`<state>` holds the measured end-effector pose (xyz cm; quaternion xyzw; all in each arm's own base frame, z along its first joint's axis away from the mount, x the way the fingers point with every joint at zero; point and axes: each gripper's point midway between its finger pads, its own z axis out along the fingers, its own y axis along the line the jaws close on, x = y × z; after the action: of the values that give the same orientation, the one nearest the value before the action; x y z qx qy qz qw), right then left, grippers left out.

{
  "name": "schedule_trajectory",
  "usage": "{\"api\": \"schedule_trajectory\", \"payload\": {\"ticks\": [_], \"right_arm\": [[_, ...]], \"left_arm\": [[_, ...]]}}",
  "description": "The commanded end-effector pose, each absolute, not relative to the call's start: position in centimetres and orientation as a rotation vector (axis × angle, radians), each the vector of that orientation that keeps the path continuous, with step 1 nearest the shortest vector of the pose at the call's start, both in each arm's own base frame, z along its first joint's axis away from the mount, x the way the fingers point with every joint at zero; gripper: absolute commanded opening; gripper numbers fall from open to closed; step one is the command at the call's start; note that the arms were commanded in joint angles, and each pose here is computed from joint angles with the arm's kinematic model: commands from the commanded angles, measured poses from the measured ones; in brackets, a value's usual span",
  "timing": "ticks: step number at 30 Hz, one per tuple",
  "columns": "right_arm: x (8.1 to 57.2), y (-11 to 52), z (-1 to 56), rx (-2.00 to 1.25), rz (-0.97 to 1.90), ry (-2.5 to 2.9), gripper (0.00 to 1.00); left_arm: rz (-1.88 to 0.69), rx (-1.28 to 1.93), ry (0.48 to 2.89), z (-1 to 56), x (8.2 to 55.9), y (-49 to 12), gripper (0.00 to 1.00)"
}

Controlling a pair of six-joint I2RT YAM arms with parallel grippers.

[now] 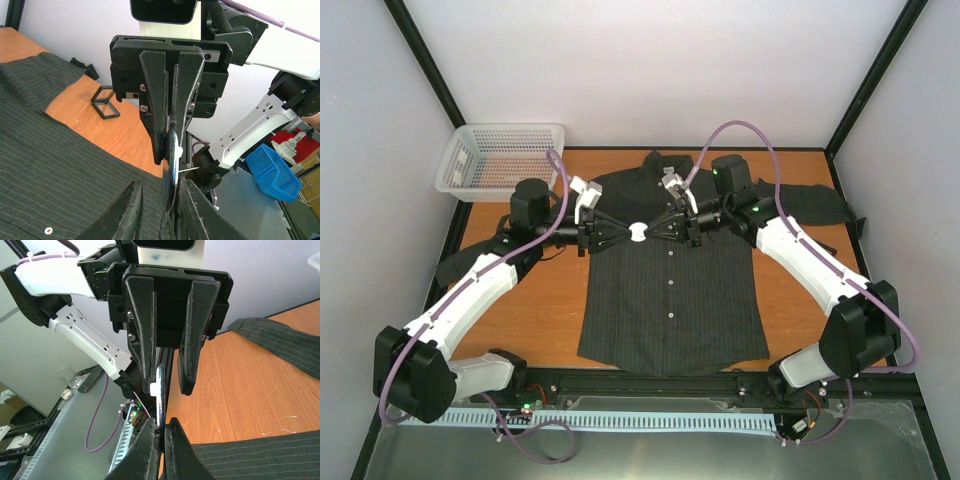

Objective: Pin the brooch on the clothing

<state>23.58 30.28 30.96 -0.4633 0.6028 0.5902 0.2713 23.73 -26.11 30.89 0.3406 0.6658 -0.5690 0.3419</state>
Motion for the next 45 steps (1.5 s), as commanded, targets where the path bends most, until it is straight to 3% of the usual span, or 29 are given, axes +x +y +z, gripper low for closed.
{"api": "schedule_trajectory", "payload": {"ticks": [1, 29, 31, 32, 34, 39, 45], "right_arm": [[23.7, 30.3, 31.7, -1.264, 1.595, 1.589, 0.03], [25.2, 30.5, 30.7, -1.204, 1.519, 1.670, 0.04], [25.8, 30.4, 30.1, -1.173, 1.463, 1.709, 0.10], [26.4, 30.3, 29.6, -1.142, 1.417, 1.745, 0.18], [27.7, 29.9, 28.6, -1.072, 1.318, 1.811, 0.22], [31.5, 28.1, 25.6, -0.859, 1.037, 1.980, 0.51], [36.1, 26.1, 21.1, -0.701, 0.760, 2.169, 0.62]], "left_arm": [[-1.478, 0.945, 1.675, 32.3, 23.6, -26.2, 0.22], [-1.417, 0.899, 1.713, 32.1, 24.7, -26.2, 0.01], [-1.326, 0.828, 1.740, 31.9, 25.8, -25.7, 0.01], [-1.278, 0.785, 1.760, 31.7, 26.5, -25.3, 0.01], [-1.176, 0.673, 1.815, 31.2, 28.1, -24.4, 0.01], [-0.966, 0.374, 1.986, 28.6, 31.6, -21.5, 0.01], [-0.739, 0.074, 2.250, 23.0, 34.2, -18.3, 0.01]]}}
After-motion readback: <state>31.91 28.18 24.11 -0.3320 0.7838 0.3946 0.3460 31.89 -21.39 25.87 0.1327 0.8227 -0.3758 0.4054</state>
